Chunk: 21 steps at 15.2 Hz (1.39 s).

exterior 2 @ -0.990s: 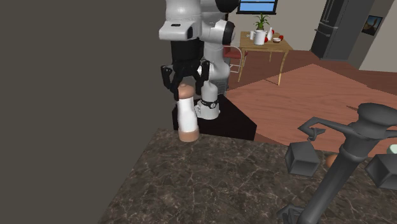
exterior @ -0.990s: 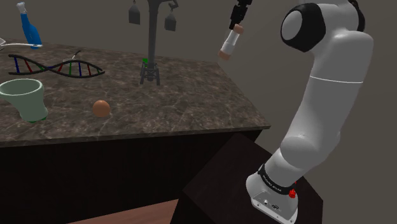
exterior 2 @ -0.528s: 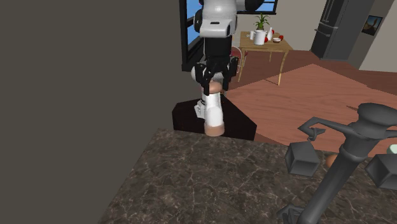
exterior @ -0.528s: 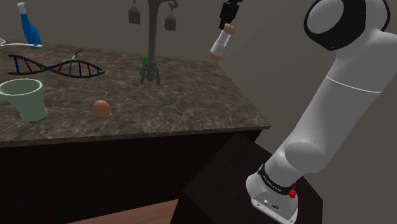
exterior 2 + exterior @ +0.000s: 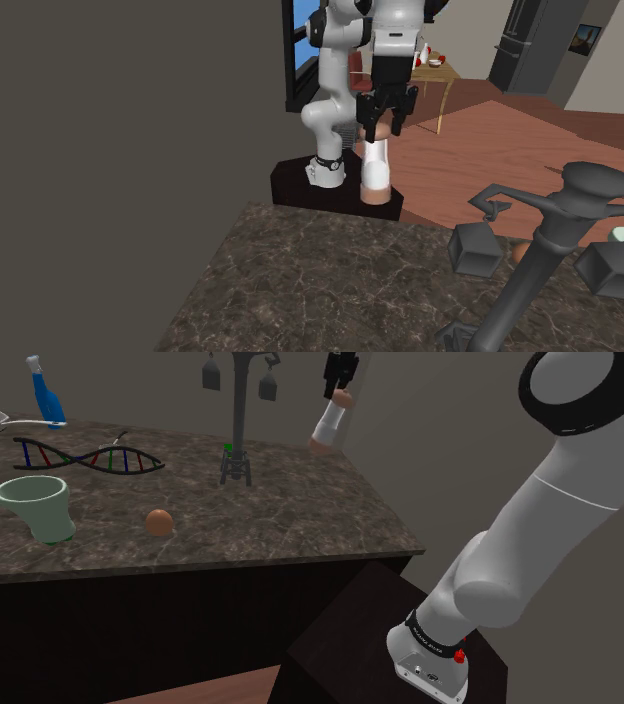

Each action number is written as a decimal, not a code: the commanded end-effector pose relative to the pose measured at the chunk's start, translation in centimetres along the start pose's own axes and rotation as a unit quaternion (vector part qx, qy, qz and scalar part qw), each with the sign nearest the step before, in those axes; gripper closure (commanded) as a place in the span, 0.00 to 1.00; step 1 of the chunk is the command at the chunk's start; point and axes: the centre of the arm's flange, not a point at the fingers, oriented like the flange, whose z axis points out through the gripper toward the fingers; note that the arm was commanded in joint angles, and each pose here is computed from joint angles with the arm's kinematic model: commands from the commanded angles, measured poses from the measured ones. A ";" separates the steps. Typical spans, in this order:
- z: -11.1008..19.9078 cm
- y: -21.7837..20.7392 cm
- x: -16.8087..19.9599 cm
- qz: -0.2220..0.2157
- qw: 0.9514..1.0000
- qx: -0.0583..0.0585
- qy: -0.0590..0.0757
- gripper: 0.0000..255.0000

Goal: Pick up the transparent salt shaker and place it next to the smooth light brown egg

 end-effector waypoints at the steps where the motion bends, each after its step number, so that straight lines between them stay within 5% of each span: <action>1: -0.3 -2.8 0.2 0.001 1.000 0.000 0.000 1.00; 21: -0.6 -28.8 4.4 0.001 1.000 0.000 0.000 1.00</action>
